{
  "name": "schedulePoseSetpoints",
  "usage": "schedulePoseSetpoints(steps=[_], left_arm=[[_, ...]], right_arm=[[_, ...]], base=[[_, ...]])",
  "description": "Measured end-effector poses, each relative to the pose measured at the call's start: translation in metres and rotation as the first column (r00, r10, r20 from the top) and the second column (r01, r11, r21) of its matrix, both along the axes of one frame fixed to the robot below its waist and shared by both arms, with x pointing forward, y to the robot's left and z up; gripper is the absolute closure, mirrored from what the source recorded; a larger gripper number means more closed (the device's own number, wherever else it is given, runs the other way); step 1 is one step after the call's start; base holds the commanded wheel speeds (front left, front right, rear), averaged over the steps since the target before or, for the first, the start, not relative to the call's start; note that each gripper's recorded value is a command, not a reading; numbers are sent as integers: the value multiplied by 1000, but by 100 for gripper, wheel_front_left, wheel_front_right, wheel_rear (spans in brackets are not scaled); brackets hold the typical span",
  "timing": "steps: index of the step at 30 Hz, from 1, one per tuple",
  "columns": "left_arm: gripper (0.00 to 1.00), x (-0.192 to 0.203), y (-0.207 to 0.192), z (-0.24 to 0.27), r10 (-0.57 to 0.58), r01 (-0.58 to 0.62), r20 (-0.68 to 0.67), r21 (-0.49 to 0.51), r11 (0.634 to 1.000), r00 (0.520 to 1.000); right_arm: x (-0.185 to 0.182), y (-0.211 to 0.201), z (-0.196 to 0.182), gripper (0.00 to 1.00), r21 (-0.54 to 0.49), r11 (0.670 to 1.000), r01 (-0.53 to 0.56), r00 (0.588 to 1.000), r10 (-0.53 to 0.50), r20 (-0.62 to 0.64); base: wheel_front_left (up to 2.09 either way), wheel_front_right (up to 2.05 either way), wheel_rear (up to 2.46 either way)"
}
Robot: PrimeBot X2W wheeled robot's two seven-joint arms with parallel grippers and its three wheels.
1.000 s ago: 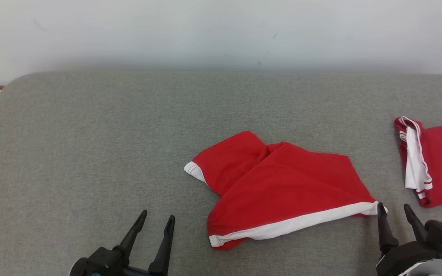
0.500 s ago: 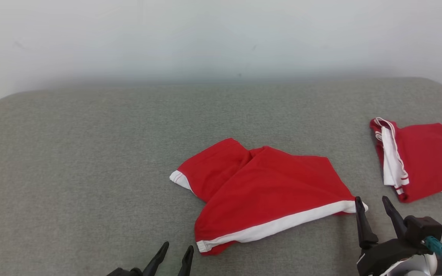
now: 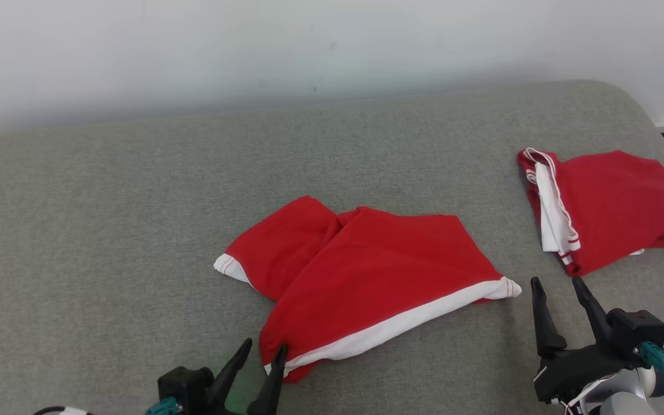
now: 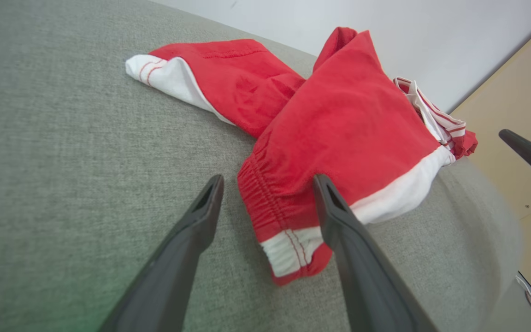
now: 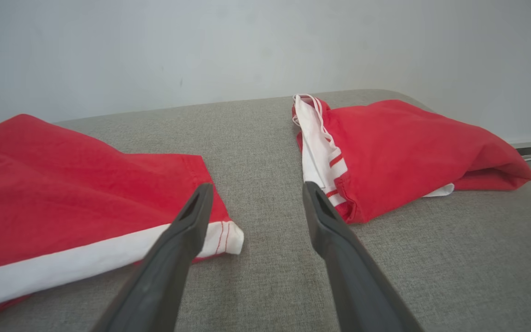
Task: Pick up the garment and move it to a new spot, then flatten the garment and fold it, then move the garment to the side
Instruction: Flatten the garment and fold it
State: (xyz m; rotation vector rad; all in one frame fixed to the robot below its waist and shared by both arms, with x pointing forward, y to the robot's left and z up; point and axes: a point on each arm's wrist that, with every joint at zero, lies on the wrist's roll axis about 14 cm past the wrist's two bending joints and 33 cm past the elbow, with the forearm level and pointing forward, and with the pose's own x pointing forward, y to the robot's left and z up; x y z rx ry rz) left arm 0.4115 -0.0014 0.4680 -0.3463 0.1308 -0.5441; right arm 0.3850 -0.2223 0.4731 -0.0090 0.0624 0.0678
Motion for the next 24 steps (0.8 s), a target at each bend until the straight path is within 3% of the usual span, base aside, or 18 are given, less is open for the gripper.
schedulePoseSetpoints(steps=[7, 8, 9, 10, 15, 24], left_arm=[[0, 12, -9, -17, -18, 20, -32, 58, 998, 999], [9, 15, -9, -18, -16, 18, -32, 67, 998, 999], [65, 15, -10, -19, -19, 21, -32, 76, 997, 999], [98, 16, -12, -20, -25, 27, -29, 86, 996, 999], [100, 27, -4, -15, 3, -5, 17, 131, 991, 1000], [100, 40, 48, -4, 97, -121, 109, 232, 965, 989]], right_arm=[[-1, -7, -2, 0, 1, 1000, 23, 1000, -23, -6], [0, -7, -1, 0, 1, 1000, 25, 1000, -25, -4], [0, -7, -1, 0, 1, 1000, 26, 1000, -26, -5], [0, -8, -2, 0, 1, 1000, 29, 1000, -29, -8], [1, -12, -4, 0, 2, 999, 41, 999, -41, -11], [8, 4, -6, 0, 27, 1000, 8, 1000, -8, -11]], base=[[0, 0, 0], [0, 0, 0], [0, 0, 0], [0, 0, 0], [0, 0, 0], [0, 0, 0]])
